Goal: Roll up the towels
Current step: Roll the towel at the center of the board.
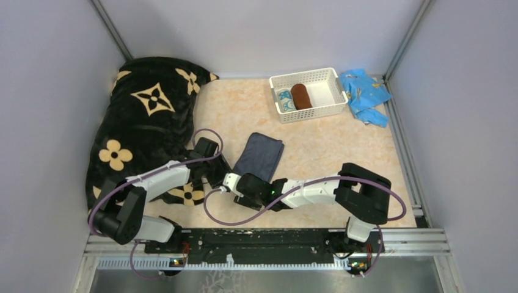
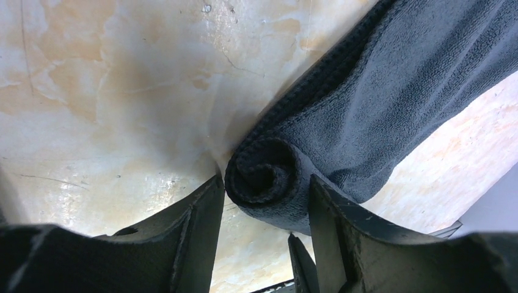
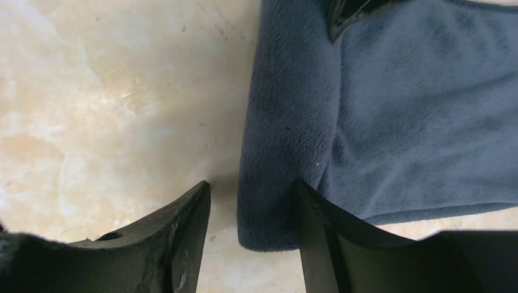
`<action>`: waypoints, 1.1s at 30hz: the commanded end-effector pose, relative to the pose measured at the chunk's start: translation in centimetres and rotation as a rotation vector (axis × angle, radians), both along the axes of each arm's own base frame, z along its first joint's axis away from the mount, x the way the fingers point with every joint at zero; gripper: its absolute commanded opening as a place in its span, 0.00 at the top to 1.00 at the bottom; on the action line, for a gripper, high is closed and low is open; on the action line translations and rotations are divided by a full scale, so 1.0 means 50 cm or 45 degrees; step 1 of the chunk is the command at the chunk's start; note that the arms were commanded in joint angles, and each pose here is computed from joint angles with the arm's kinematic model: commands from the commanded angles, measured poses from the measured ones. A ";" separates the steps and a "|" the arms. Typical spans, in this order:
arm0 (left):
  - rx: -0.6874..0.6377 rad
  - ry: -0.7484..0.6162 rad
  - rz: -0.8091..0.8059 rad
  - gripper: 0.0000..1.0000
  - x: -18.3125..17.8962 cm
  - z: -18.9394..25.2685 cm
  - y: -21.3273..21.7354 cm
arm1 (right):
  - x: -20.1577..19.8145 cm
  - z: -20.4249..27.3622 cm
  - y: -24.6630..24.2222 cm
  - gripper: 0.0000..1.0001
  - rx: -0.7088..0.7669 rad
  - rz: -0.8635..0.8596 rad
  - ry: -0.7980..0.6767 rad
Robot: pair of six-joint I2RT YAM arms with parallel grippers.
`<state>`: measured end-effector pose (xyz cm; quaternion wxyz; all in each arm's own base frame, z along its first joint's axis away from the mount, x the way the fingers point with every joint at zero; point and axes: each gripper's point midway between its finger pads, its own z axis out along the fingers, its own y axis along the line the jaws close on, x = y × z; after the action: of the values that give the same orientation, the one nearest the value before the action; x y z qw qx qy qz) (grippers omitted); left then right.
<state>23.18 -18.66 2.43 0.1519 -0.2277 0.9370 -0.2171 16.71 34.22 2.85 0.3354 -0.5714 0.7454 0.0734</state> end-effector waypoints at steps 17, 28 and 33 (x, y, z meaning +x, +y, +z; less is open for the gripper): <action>0.187 -0.182 0.060 0.19 -0.014 0.079 0.088 | -0.085 0.020 0.041 0.94 0.253 0.111 0.627; -0.014 -0.187 0.010 0.18 -0.060 0.094 0.055 | -0.028 0.030 0.025 0.96 0.604 -0.121 1.242; -0.094 -0.175 -0.027 0.18 -0.044 0.079 0.020 | 0.001 0.013 -0.001 0.96 0.684 -0.244 1.430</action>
<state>20.12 -15.73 6.21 0.2131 -0.2149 0.9261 -0.2252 17.17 34.63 3.22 0.0848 -0.3257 0.8209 0.4614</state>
